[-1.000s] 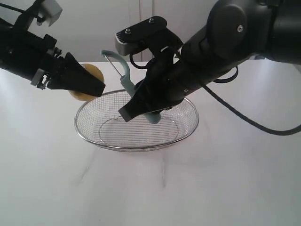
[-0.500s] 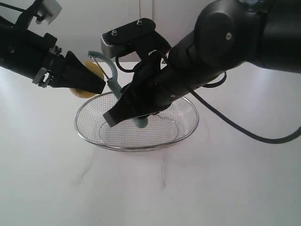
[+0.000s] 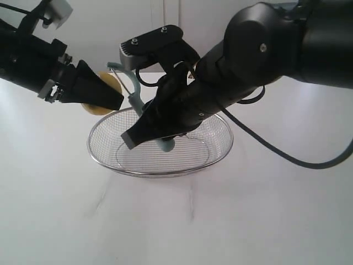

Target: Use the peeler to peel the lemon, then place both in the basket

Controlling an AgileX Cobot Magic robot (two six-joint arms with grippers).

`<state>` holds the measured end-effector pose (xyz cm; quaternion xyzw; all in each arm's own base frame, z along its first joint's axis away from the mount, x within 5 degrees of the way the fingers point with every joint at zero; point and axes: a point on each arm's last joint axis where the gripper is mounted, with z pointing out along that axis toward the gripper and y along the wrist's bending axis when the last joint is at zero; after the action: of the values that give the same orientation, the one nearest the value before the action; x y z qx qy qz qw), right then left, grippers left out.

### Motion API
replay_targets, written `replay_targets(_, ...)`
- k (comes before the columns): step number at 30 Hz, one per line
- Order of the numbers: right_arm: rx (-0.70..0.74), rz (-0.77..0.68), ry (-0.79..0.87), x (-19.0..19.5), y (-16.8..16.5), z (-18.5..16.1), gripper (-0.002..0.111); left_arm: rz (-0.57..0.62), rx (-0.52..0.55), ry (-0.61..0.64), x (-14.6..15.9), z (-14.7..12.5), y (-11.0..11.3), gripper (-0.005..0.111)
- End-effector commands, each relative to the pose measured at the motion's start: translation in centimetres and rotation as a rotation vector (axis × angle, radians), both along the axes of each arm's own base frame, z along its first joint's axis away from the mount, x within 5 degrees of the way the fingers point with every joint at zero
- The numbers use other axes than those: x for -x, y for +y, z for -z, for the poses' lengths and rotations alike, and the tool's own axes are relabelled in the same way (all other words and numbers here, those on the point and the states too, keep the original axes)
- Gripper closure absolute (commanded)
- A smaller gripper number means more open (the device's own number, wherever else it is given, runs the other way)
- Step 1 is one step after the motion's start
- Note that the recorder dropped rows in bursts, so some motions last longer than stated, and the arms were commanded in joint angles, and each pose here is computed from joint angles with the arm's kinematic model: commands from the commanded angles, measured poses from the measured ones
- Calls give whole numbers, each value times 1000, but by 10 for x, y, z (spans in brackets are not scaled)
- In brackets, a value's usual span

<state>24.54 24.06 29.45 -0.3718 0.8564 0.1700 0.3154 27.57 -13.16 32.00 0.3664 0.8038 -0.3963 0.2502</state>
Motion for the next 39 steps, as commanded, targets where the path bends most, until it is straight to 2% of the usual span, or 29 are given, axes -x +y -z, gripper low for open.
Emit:
replay_targets(1, -21, 7, -28, 0, -1, -7, 108, -12, -7, 0, 1, 1, 0, 107)
replay_targets(13, -42, 7, -50, 4, -5, -17, 108, -41, -41, 42, -12, 19, 0, 107)
replay_targets(27, -36, -6, -81, 23, -23, -43, 108, -53, -59, 44, -13, 20, 1, 107)
replay_targets(34, 85, 49, -183, 2, -25, -25, 108, -35, -56, 58, -11, 20, 0, 107)
replay_targets(39, 138, 55, -129, -17, -15, 8, 108, -29, -51, 64, -10, 20, 0, 107)
